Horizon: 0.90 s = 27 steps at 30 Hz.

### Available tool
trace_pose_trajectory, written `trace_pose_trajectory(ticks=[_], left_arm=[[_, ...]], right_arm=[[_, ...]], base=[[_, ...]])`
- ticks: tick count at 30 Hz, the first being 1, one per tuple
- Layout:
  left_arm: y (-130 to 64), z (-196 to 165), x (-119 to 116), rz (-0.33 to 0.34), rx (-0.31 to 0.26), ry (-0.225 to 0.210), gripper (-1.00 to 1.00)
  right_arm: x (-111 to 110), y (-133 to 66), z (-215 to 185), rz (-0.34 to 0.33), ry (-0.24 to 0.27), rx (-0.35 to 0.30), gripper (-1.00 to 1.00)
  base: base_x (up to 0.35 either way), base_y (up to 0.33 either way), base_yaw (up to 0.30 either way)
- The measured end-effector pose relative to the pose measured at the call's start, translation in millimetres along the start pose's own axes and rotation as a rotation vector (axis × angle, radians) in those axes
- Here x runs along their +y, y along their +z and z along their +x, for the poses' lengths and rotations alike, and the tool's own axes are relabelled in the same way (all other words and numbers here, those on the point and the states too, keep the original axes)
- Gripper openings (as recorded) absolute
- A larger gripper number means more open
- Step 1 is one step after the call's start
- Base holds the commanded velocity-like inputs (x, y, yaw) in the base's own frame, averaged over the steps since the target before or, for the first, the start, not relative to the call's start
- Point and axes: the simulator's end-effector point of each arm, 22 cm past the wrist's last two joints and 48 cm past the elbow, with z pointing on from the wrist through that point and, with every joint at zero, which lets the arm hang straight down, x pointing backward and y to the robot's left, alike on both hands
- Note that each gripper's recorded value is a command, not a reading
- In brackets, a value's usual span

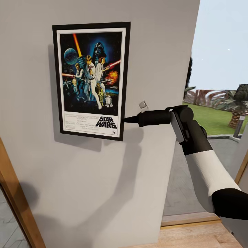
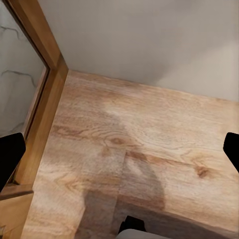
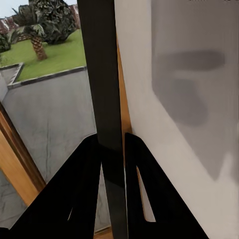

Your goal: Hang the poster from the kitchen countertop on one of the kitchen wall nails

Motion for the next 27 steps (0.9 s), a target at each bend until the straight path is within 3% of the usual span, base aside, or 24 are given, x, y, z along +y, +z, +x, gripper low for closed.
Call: trace_pose_trajectory(ticks=[12, 27], left_arm=[[0.0, -0.1, 0.0, 0.000, 0.000, 0.000, 1.00], [0.2, -0.1, -0.2, 0.000, 0.000, 0.000, 1.00]], right_arm=[[-0.4, 0.0, 0.3, 0.001, 0.000, 0.001, -1.00], [-0.3, 0.1, 0.4, 0.000, 0.000, 0.000, -1.00]], base=[[0.238, 0.000, 0.000], [0.019, 0.000, 0.000]])
